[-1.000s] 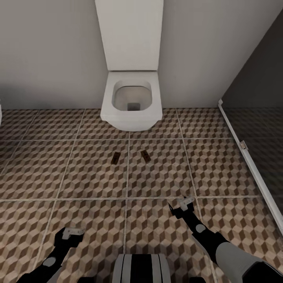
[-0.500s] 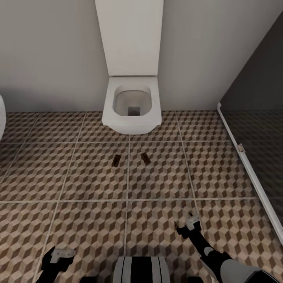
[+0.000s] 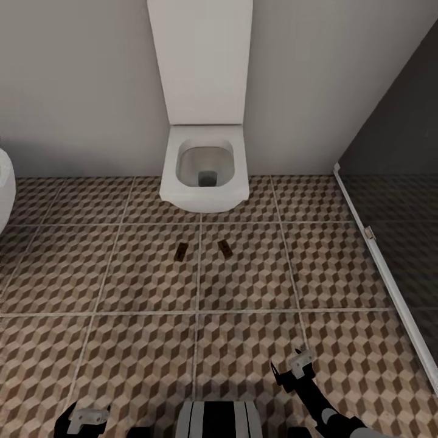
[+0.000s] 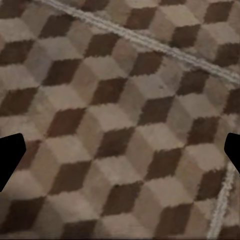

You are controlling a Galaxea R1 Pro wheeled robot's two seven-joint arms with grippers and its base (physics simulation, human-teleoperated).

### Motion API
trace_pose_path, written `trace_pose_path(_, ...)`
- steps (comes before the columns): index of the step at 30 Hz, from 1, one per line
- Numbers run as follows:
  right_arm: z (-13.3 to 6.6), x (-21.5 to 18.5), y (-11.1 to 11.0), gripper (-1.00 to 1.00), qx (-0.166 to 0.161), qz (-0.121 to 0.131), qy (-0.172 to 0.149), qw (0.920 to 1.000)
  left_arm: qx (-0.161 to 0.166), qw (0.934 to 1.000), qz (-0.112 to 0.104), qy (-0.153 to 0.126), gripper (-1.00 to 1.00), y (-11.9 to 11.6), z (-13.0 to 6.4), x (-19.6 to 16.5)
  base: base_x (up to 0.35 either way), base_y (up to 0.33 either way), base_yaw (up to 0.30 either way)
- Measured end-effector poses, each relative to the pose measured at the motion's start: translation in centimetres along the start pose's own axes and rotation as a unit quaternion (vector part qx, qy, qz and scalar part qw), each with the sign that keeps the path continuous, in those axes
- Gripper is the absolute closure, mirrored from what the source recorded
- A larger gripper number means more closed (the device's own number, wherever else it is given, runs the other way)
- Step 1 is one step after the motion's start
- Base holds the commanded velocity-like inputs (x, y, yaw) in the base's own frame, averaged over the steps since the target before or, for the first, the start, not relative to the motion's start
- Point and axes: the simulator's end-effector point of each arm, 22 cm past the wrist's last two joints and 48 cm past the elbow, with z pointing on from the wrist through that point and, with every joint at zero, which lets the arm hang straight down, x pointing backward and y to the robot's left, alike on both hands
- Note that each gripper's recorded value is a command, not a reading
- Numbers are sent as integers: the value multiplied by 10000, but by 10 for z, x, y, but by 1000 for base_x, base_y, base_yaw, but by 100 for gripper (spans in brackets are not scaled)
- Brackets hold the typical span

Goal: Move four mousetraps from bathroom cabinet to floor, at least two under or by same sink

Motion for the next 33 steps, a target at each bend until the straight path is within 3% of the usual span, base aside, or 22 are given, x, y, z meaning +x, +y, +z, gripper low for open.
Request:
trace_pose_path(15, -42, 6, 11, -100, -90, 49, 200, 9997, 59, 10000, 26, 24, -100, 5, -41, -2, 0, 0, 0)
trace_pose_path(33, -96, 5, 21, -100, -161, 141, 185, 9996, 90, 9998, 51, 151, -100, 13, -86, -4, 0, 0, 0)
